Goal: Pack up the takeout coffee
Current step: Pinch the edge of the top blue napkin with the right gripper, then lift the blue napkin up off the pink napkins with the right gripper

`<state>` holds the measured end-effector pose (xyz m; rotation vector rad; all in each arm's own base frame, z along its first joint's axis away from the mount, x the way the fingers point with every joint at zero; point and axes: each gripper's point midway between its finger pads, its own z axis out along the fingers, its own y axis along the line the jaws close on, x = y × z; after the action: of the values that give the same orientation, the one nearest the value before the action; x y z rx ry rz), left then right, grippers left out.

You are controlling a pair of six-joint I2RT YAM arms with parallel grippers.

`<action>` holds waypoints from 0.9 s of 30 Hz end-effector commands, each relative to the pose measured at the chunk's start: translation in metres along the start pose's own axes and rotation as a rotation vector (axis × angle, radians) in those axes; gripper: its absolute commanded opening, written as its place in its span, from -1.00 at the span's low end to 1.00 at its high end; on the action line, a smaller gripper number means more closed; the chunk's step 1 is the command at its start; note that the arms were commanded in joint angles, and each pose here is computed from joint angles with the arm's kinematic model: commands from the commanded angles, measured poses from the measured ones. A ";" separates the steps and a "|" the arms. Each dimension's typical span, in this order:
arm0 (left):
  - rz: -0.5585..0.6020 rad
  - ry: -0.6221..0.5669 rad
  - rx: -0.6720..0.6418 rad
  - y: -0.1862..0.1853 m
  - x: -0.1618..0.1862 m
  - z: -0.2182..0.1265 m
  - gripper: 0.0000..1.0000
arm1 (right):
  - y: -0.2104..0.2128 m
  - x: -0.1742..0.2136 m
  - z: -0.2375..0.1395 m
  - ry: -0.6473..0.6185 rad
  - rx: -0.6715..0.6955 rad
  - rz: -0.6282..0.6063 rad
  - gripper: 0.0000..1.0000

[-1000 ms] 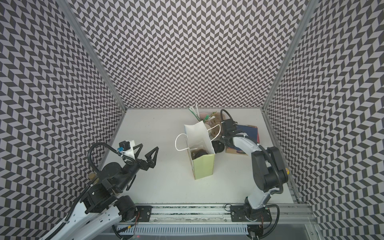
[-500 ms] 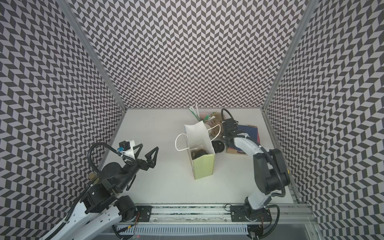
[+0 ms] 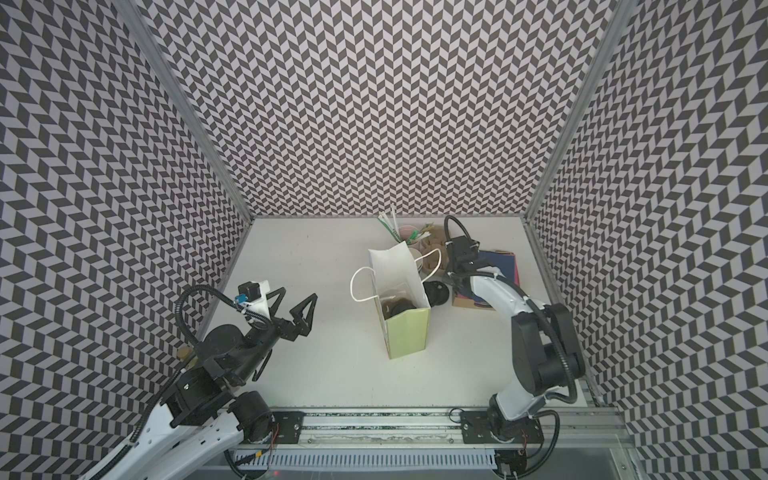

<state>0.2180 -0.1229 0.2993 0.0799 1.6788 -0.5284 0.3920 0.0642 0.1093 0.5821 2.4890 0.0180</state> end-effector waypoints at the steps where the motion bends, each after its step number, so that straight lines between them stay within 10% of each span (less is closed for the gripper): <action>1: 0.002 -0.014 -0.001 0.001 -0.001 0.001 1.00 | 0.002 -0.023 -0.023 -0.081 -0.007 0.039 -1.00; 27: -0.001 -0.022 0.009 0.000 -0.003 -0.001 1.00 | -0.033 -0.099 -0.159 -0.440 -0.122 0.235 -1.00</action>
<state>0.2180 -0.1230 0.2993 0.0802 1.6789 -0.5287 0.3676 0.0204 0.2501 0.6908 2.1035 0.0818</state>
